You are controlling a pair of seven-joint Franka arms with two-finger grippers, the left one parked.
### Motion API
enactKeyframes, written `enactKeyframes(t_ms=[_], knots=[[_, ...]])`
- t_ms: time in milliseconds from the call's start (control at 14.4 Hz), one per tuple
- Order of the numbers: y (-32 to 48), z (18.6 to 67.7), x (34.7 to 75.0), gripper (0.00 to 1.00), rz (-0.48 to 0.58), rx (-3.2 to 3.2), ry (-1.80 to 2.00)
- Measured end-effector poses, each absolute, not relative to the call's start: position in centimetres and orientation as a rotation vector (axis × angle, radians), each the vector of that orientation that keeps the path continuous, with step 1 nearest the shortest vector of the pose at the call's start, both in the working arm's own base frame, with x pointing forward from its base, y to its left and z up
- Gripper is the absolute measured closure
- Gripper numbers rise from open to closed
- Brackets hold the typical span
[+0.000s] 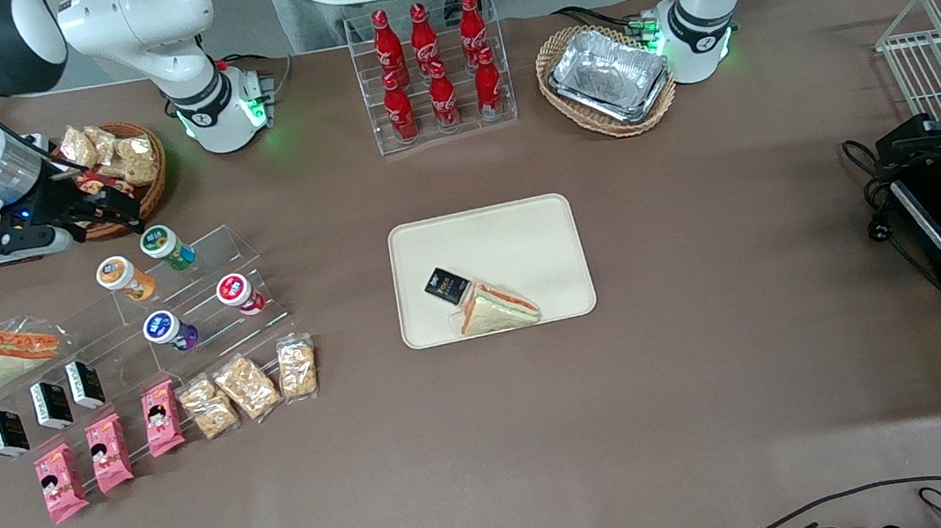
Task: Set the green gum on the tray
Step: 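Move the right gripper over the acrylic stand toward the green gum bottle, then lower the right gripper around the green gum bottle and close it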
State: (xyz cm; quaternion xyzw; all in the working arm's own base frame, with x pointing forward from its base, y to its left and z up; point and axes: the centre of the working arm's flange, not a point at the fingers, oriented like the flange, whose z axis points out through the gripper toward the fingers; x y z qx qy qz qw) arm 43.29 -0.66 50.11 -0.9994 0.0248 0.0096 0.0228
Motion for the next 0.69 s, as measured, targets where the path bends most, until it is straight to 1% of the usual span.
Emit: enactKeyframes(t_ms=[208,486,694], knots=[[-0.8,48.0,43.1,0.00,0.019,-3.115,0.068],[-0.8,45.9,42.5,0.00,0.032,-3.122,0.063],[-1.0,43.8,41.8,0.01,0.073,-3.119,0.072]])
